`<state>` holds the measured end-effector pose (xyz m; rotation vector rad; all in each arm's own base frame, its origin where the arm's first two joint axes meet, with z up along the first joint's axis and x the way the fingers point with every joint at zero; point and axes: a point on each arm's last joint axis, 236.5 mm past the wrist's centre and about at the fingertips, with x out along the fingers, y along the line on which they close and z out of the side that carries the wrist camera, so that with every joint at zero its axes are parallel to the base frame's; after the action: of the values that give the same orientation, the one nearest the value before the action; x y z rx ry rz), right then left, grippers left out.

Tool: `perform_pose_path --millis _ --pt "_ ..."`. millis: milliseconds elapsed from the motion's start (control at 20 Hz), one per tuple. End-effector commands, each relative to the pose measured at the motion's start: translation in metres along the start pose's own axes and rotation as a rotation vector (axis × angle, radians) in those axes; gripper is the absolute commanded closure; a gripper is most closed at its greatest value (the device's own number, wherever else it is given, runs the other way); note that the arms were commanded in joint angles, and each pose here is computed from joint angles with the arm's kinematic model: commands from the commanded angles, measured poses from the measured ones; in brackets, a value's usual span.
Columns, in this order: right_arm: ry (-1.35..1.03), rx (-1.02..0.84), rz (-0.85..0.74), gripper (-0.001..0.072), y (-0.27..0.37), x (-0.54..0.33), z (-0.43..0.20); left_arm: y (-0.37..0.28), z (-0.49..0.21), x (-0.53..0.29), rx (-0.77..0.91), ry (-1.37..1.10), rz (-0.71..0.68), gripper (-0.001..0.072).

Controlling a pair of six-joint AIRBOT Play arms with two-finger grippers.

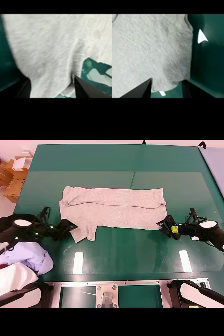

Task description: Fold the shirts.

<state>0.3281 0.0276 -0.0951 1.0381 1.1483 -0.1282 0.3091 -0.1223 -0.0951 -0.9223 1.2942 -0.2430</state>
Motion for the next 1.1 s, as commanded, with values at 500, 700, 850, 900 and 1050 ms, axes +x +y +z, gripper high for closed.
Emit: perform_pose_path --millis 500,700,850,900,1050 --pt "-0.028 0.089 0.016 0.0540 -0.003 0.013 0.007 -0.022 0.037 -0.011 0.090 -0.044 -0.031 0.0687" --pt "-0.022 0.009 0.036 0.0702 0.005 0.004 0.016 -0.028 0.018 -0.022 0.190 0.061 -0.009 0.0688" --pt "0.069 -0.048 -0.015 0.0703 -0.009 -0.020 0.008 -0.012 -0.001 -0.053 0.268 0.097 0.140 0.0688" --pt "0.100 -0.046 -0.041 0.0703 -0.017 -0.029 0.002 -0.009 -0.008 -0.063 0.285 0.109 0.175 0.0688" --pt "0.183 -0.056 -0.113 0.0703 -0.031 -0.047 -0.021 -0.019 -0.029 -0.081 0.301 0.149 0.172 0.0688"
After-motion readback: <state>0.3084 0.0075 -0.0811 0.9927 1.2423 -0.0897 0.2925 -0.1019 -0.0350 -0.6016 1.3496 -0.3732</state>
